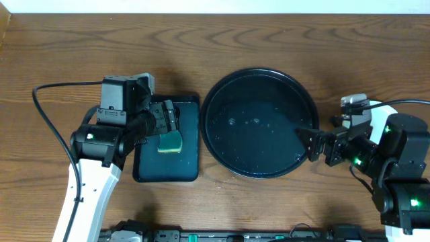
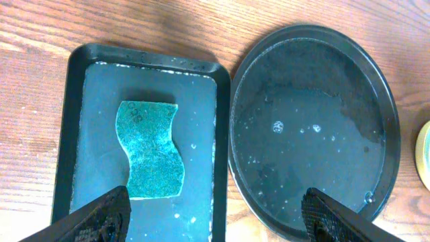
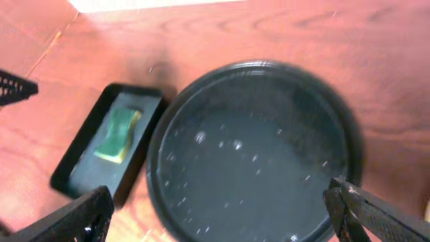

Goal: Clean dirty plates on tray and stack at the side

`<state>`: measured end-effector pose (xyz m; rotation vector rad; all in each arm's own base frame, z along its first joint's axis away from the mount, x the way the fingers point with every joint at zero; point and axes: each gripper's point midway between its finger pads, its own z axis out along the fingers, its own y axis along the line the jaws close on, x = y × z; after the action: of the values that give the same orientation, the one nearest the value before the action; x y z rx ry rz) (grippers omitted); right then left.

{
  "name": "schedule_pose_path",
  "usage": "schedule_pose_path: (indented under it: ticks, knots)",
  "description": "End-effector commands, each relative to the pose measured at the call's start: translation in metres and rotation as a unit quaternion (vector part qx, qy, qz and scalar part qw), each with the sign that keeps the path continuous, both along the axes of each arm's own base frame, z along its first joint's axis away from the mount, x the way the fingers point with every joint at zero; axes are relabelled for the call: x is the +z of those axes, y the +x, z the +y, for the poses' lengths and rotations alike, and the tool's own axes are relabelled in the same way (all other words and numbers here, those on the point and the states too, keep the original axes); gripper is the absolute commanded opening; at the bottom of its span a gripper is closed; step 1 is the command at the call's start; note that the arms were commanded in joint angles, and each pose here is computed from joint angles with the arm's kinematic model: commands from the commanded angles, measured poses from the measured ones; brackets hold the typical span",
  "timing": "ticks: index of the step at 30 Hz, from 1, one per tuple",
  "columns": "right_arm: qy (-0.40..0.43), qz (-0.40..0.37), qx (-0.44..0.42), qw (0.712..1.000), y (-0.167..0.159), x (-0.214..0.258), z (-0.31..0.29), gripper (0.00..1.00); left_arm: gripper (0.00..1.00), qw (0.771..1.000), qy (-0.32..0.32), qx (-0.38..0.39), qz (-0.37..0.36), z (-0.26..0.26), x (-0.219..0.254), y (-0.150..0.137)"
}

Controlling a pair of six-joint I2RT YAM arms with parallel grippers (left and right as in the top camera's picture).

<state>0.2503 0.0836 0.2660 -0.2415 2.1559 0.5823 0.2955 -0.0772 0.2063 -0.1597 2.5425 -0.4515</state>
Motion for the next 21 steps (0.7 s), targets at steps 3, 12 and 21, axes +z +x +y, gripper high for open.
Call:
schedule_pose_path:
  ticks: [3,12,21]
  knots:
    - [-0.036,-0.074,-0.04,0.996,-0.013,0.028,-0.015,0.99,0.82,1.0,-0.006,-0.003,-0.011,-0.001,0.01,0.003]
    - [-0.088,-0.083,-0.123,0.985,-0.027,0.009,-0.047,0.99,0.82,1.0,-0.006,-0.003,-0.011,-0.001,0.01,0.003]
    - [-0.069,-0.192,-0.131,0.97,-0.012,-0.062,-0.046,0.99,0.82,1.0,-0.006,-0.003,-0.011,-0.001,0.01,0.003]
